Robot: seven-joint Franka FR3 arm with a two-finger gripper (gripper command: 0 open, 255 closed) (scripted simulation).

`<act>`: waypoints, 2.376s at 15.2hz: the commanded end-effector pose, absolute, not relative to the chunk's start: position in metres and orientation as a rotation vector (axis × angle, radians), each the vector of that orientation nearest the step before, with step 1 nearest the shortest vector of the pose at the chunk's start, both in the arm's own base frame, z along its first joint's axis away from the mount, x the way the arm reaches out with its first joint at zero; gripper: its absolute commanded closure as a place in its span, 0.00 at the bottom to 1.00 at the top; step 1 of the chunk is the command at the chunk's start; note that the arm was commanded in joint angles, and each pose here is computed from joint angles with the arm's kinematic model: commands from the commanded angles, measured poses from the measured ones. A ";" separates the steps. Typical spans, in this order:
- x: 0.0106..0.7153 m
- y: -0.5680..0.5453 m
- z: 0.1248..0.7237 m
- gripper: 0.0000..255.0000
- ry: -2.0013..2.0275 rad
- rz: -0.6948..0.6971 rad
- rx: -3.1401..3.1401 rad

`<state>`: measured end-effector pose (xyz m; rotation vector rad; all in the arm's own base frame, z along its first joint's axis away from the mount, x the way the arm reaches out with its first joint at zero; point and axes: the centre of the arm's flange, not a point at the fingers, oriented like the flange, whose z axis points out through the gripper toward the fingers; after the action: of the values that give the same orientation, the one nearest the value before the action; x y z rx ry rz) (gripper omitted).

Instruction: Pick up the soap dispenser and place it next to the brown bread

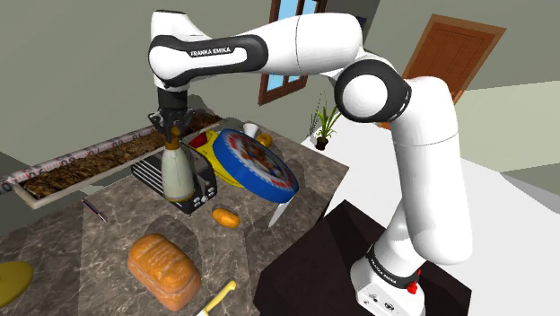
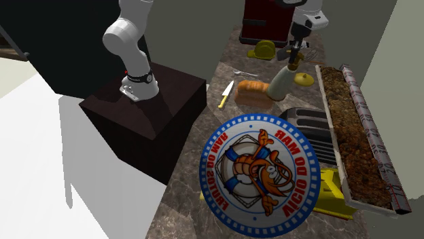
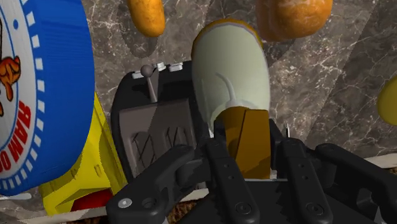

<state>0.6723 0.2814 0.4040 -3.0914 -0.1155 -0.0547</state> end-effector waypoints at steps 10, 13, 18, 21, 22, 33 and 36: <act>0.693 0.314 0.362 1.00 -0.113 -0.056 -3.091; 0.693 0.314 0.346 1.00 -0.113 -0.056 -3.091; 0.693 0.314 0.320 1.00 -0.113 -0.056 -3.091; 0.693 0.314 0.304 1.00 -0.113 -0.056 -3.091; 0.693 0.314 0.299 1.00 -0.113 -0.056 -3.091; 0.693 0.314 0.241 1.00 -0.113 -0.056 -3.091; 0.693 0.314 0.225 1.00 -0.113 -0.056 -3.091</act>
<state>0.6931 0.3139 0.2290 -3.0915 -0.1133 -0.0544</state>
